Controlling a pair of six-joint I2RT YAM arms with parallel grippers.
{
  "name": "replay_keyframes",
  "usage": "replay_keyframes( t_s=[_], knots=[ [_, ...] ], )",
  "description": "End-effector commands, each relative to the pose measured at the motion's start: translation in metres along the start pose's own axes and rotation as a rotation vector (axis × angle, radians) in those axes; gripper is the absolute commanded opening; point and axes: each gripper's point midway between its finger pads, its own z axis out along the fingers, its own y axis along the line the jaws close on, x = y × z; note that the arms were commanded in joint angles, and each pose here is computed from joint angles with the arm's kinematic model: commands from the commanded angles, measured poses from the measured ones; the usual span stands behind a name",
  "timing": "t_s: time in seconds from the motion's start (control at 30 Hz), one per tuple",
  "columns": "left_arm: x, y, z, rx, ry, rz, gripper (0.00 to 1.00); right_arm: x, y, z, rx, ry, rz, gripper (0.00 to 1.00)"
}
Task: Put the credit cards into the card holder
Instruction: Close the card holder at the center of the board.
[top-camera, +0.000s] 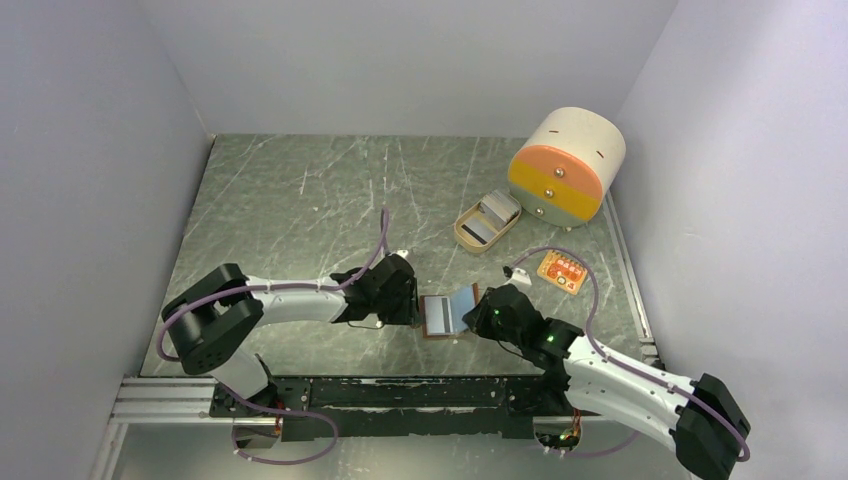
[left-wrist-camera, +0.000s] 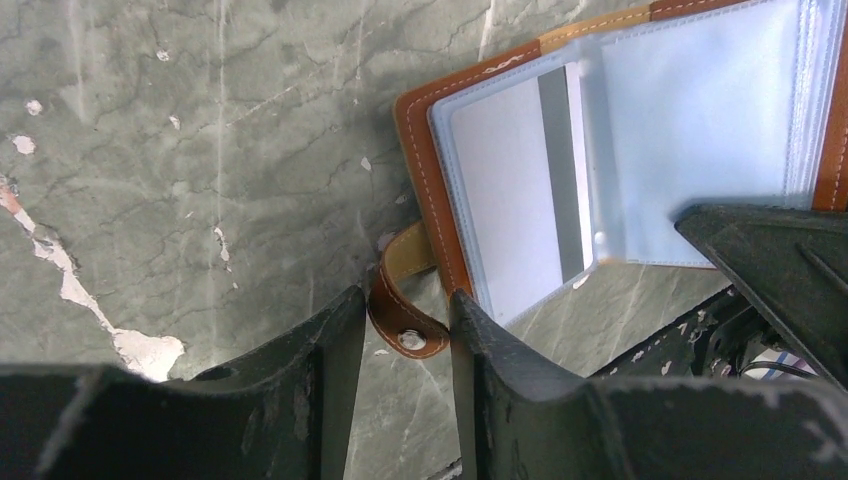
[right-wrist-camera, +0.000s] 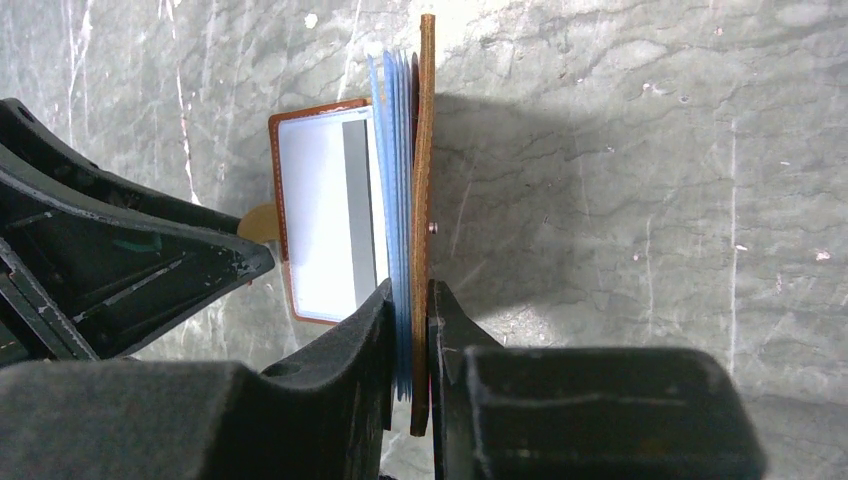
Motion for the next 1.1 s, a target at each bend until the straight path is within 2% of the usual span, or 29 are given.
replay_keyframes(
  t_s=[0.0, 0.17, 0.4, 0.5, 0.73, 1.07],
  knots=[
    [0.02, 0.014, -0.005, -0.035, 0.066, 0.008, 0.42, -0.012, 0.001, -0.004, 0.014, -0.046, -0.011, 0.19],
    [0.019, 0.018, -0.003, -0.05, 0.053, 0.01, 0.36, -0.012, 0.007, -0.005, -0.012, -0.032, -0.031, 0.25],
    [0.009, 0.011, -0.004, -0.03, 0.019, 0.021, 0.19, -0.017, 0.022, -0.012, -0.058, -0.023, -0.053, 0.43],
    [0.008, 0.011, -0.004, -0.034, 0.017, 0.022, 0.14, -0.023, 0.029, -0.016, -0.08, -0.034, -0.055, 0.46],
    [0.01, 0.009, -0.004, -0.014, 0.028, 0.018, 0.15, -0.027, 0.056, -0.021, -0.201, -0.033, -0.058, 0.47],
    [0.006, 0.004, -0.011, 0.055, 0.03, -0.021, 0.18, -0.012, 0.078, -0.014, -0.315, 0.043, -0.065, 0.47]
  ],
)
